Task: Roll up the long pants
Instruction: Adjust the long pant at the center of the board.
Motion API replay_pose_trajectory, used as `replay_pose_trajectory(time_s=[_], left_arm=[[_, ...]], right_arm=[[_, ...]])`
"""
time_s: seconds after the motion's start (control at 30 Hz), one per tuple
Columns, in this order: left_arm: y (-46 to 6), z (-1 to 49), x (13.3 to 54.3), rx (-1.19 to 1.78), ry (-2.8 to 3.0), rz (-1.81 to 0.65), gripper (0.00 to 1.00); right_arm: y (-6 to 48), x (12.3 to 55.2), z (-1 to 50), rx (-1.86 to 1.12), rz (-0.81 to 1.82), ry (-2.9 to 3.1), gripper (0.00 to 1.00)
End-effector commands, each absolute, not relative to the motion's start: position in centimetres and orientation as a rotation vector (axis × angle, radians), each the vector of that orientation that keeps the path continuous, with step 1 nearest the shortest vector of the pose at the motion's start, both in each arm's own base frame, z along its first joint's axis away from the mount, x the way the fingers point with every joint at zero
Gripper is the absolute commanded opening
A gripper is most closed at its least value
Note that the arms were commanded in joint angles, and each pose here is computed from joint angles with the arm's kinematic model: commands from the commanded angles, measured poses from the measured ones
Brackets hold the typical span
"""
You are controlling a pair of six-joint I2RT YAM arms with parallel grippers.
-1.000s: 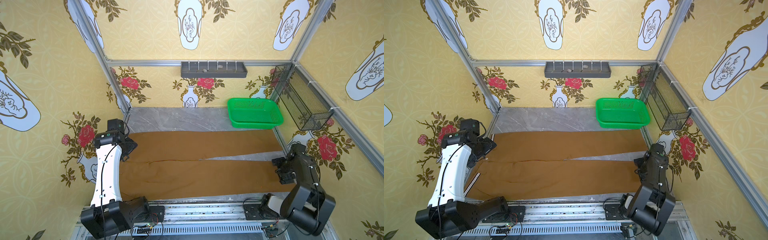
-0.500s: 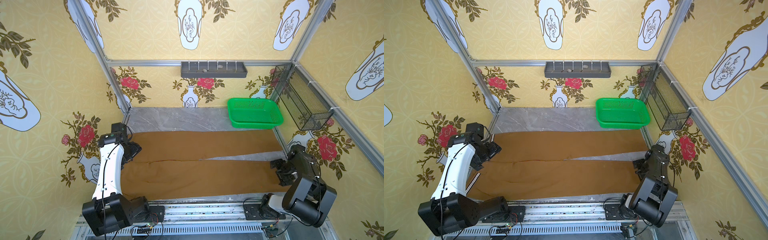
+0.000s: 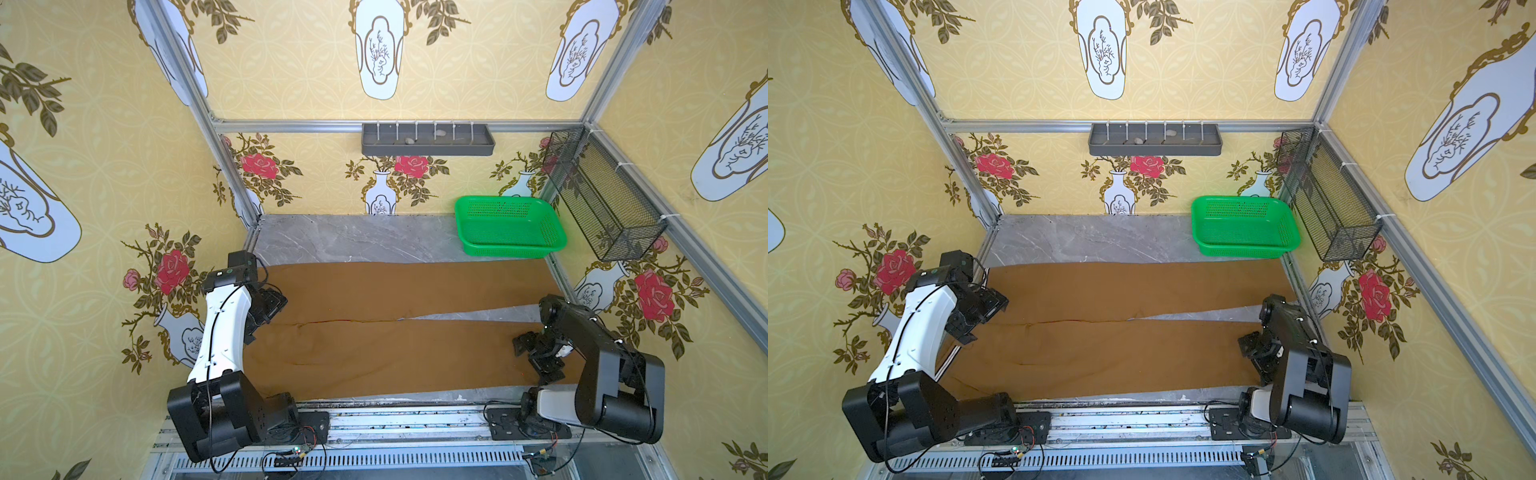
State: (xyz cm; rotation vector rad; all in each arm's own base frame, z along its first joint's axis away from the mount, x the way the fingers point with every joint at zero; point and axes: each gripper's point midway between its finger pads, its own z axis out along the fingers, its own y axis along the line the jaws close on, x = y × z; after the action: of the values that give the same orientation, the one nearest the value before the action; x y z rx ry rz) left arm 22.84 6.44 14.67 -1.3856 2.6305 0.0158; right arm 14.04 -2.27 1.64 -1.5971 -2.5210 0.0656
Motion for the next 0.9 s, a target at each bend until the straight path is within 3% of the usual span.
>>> replay_pose_trajectory(time_s=[0.0,0.17,0.2,0.3,0.37,0.6,0.73,0.87], left_arm=[[6.2,15.0,22.8,-1.389,2.629,-0.006,0.94],[5.9,14.5,22.1,-1.409,2.642,-0.012,0.93],[5.8,14.4,21.8,-1.413,2.645,-0.010,0.93],[5.9,14.3,21.2,-1.413,2.649,0.013,0.92],[6.3,14.4,20.7,-1.411,2.648,0.054,0.92],[5.1,10.7,16.5,-1.595,2.748,0.117,0.88],[6.0,9.7,13.5,-1.762,2.657,0.292,0.90],[7.1,11.0,13.0,-1.824,2.346,0.259,0.94]], right_arm=[[-1.8,13.7,1.3,-1.614,0.112,-2.522,0.95],[-1.1,13.5,0.1,-1.594,0.159,-2.523,0.91],[-1.1,13.4,-0.1,-1.597,0.170,-2.524,0.85],[-1.3,13.9,-0.3,-1.610,0.181,-2.552,0.49],[-1.5,14.1,0.0,-1.615,0.201,-2.562,0.41],[-1.9,15.8,1.6,-1.600,0.188,-2.622,0.34],[-1.6,16.5,1.8,-1.562,0.160,-2.638,0.32],[-1.3,16.6,1.8,-1.520,0.134,-2.656,0.35]])
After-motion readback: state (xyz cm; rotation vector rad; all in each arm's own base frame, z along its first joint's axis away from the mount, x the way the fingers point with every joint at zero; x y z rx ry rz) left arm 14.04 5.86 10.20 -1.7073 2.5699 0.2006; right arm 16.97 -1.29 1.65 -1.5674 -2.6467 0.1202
